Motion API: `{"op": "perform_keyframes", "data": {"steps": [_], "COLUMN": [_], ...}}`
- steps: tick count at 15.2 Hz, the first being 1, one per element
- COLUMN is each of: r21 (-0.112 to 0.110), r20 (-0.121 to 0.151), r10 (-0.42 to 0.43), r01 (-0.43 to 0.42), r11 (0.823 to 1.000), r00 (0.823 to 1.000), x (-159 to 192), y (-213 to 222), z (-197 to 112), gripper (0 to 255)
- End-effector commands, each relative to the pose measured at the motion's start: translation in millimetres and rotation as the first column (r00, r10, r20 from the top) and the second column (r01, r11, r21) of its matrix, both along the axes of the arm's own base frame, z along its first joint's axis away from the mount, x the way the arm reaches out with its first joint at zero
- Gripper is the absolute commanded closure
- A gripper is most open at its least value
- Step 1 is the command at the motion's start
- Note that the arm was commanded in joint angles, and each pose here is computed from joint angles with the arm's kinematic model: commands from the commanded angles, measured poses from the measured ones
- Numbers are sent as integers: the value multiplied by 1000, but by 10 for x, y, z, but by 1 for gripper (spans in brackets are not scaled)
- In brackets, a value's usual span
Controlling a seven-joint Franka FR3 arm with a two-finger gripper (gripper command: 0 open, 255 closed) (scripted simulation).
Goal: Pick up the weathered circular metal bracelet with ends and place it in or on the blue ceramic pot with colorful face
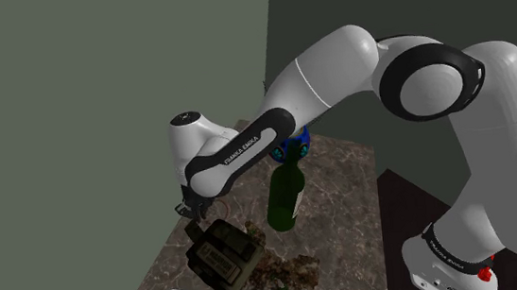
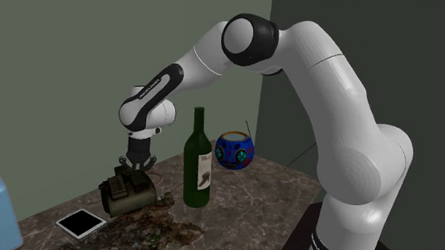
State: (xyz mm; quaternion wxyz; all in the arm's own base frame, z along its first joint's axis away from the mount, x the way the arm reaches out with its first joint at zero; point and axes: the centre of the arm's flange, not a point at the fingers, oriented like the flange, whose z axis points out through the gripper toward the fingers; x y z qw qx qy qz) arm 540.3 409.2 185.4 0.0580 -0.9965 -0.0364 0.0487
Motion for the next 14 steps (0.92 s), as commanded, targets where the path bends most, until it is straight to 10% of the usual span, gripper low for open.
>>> {"op": "perform_keyframes", "data": {"steps": [1, 14], "r21": [4, 4], "r20": [-7, -7], "r10": [9, 9], "r01": [-9, -9], "r11": [1000, 1000], "r00": [1000, 1000], "x": [-72, -37], "y": [59, 64], "z": [-42, 587], "gripper": [255, 255]}}
